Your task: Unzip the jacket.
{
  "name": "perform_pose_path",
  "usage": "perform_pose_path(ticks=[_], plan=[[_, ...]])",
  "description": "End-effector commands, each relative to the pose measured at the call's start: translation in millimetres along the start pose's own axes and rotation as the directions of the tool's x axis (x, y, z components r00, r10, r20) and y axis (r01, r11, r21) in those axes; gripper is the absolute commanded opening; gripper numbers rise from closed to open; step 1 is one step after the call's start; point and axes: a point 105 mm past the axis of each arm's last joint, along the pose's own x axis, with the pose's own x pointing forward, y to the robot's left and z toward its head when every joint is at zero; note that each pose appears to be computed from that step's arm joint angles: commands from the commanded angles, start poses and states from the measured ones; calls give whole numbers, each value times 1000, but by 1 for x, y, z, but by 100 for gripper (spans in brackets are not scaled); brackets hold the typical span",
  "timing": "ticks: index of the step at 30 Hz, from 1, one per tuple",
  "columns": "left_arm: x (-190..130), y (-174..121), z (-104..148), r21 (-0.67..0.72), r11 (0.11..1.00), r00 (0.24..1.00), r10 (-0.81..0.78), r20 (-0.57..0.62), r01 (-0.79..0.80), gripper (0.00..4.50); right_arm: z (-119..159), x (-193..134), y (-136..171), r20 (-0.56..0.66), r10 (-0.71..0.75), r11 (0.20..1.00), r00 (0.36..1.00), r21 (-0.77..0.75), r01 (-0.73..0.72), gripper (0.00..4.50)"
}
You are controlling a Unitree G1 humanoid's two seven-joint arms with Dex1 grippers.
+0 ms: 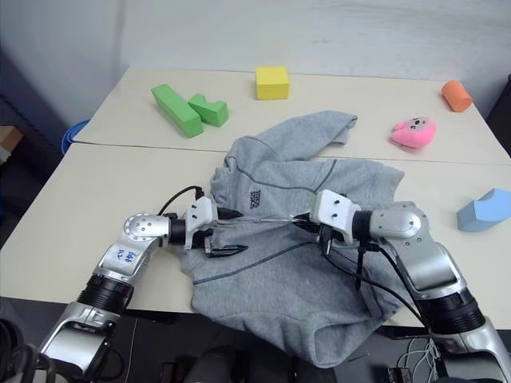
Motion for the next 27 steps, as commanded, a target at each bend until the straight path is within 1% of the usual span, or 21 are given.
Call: perform_pose_path(ticks=[1,3,4,6,10,14,16,18,20,23,24,27], plan=[[0,-10,-27,-86,996,997,-20,-68,14,450,3,-12,-11,3,-68,997,998,-46,68,74],[1,-11,-26,-88,996,998,-23,-65,17,450,2,-14,-20,14,-142,986,990,-84,143,140],[1,-11,-25,-88,996,998,-23,-63,18,450,1,-17,-23,21,-171,982,985,-81,173,175],[1,-11,-25,-90,996,998,-25,-63,19,450,-3,-23,-25,20,-179,983,984,-47,180,240],[0,-11,-26,-92,996,998,-27,-65,21,450,-11,-32,-30,-5,-202,978,979,-47,201,240],[1,-11,-24,-90,996,998,-30,-63,25,450,-11,-32,-35,-3,-226,972,974,-65,225,240],[2,-10,-23,-89,996,998,-31,-61,25,450,-11,-28,-29,-10,-179,981,984,-76,178,240],[2,-9,-23,-88,996,998,-29,-60,24,450,-8,-26,-30,1,-190,978,982,-89,189,240],[2,-9,-23,-87,996,998,-29,-60,24,450,-6,-24,-25,5,-158,983,987,-91,157,240],[0,-9,-23,-88,996,998,-27,-62,22,450,7,-22,-9,53,-66,995,996,-71,69,240],[0,-9,-24,-89,996,998,-27,-62,21,450,10,-23,-7,55,-60,995,997,-75,64,240],[-1,-10,-25,-92,996,998,-27,-64,21,450,9,-25,-4,29,-50,993,998,-103,52,240]])
